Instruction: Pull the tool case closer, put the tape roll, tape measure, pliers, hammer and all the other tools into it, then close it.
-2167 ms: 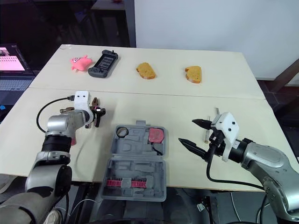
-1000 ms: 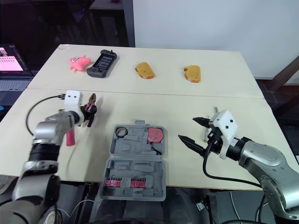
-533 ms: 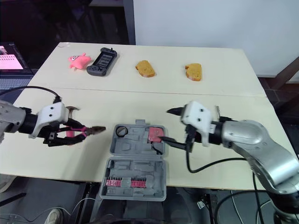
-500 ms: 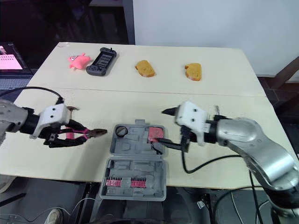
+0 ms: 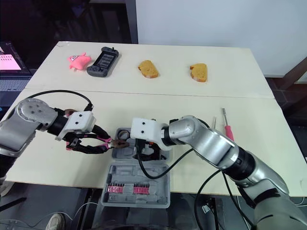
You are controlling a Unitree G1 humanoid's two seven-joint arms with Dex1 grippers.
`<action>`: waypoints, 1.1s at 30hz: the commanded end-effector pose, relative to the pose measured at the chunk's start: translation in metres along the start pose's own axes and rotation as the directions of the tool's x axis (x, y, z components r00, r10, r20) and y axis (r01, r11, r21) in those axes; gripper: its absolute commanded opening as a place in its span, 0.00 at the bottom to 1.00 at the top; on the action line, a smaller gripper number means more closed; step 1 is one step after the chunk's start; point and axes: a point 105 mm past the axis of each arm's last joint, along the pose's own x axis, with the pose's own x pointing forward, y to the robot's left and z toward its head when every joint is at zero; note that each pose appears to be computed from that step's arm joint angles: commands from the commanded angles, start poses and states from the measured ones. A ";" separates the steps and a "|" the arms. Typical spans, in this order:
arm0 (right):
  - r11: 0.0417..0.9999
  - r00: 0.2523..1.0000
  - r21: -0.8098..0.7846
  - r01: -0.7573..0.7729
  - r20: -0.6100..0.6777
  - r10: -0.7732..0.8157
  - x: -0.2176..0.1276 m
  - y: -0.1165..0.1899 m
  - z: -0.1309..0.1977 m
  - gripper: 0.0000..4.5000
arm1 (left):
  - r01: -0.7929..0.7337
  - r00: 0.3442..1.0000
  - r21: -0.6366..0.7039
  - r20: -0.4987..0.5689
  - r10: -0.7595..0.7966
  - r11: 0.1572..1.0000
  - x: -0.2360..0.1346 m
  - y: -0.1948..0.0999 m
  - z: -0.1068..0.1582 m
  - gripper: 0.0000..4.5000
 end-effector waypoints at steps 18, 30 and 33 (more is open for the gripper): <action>0.999 0.999 -0.024 -0.038 0.016 0.038 0.014 -0.002 0.019 1.00 | -0.016 1.000 0.089 0.018 0.014 0.996 0.011 0.013 0.016 0.55; 0.999 0.999 -0.024 -0.043 0.022 0.043 0.017 -0.003 0.022 0.22 | -0.022 0.999 0.085 0.026 0.020 0.996 0.015 0.015 0.017 0.55; 0.999 0.999 -0.022 -0.044 0.023 0.045 0.017 -0.002 0.022 0.22 | -0.028 0.999 0.085 0.028 0.026 0.996 0.016 0.017 0.017 0.55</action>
